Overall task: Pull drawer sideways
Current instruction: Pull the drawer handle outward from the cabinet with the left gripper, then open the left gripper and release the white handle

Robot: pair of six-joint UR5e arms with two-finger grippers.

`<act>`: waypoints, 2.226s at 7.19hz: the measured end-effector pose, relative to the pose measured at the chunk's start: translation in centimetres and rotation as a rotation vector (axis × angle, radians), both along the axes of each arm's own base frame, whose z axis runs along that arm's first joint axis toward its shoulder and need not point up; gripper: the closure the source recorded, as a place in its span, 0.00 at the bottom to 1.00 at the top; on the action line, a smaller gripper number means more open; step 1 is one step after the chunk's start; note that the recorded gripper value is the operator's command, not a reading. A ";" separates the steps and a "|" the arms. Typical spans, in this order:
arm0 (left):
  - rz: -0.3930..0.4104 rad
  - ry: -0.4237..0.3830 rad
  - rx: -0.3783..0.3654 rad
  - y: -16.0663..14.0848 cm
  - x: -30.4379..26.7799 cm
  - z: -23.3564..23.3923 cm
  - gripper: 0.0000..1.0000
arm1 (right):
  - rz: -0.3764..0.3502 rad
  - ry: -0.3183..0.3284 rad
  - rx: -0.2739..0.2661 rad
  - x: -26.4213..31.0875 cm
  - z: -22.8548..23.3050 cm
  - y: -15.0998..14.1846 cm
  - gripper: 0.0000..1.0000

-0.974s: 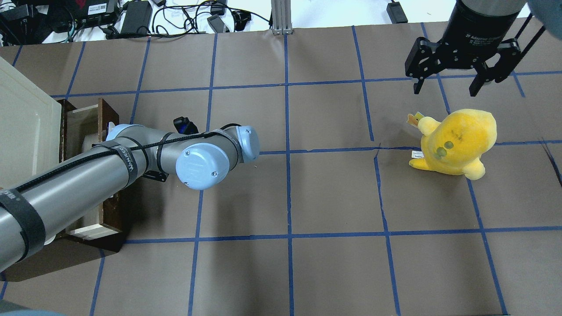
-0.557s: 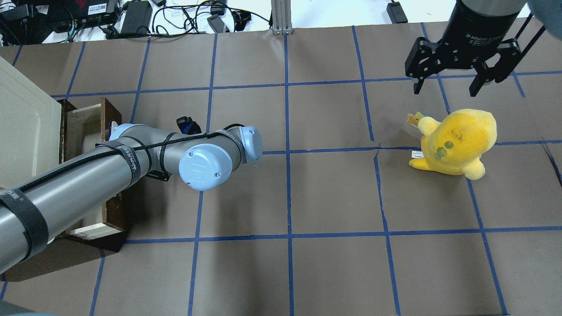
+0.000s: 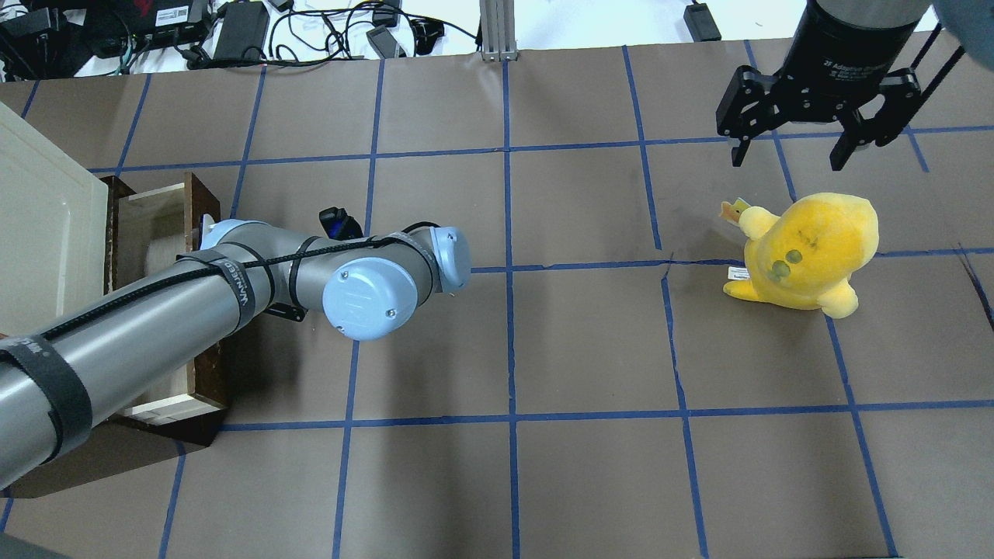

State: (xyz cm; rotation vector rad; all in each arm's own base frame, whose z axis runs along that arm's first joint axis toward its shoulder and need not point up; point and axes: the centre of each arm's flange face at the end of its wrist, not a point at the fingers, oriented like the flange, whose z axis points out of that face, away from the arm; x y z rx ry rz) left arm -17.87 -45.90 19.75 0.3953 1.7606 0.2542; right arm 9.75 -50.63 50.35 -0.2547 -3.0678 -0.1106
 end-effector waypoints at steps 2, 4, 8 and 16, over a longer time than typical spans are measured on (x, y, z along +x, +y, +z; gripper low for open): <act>-0.004 0.001 -0.002 0.1 -0.2 0.1 0.78 | 0.000 0.000 0.000 0.0 0.0 0.0 0.00; -0.010 0.002 -0.003 0.2 -0.6 0.0 0.78 | 0.000 0.000 0.000 0.0 0.0 0.0 0.00; -0.031 0.006 -0.013 0.3 -1.8 0.2 0.77 | 0.000 0.000 0.000 0.0 0.0 0.0 0.00; 0.147 0.276 -0.090 -2.1 -4.0 5.8 0.00 | 0.000 0.000 0.000 0.0 0.0 0.0 0.00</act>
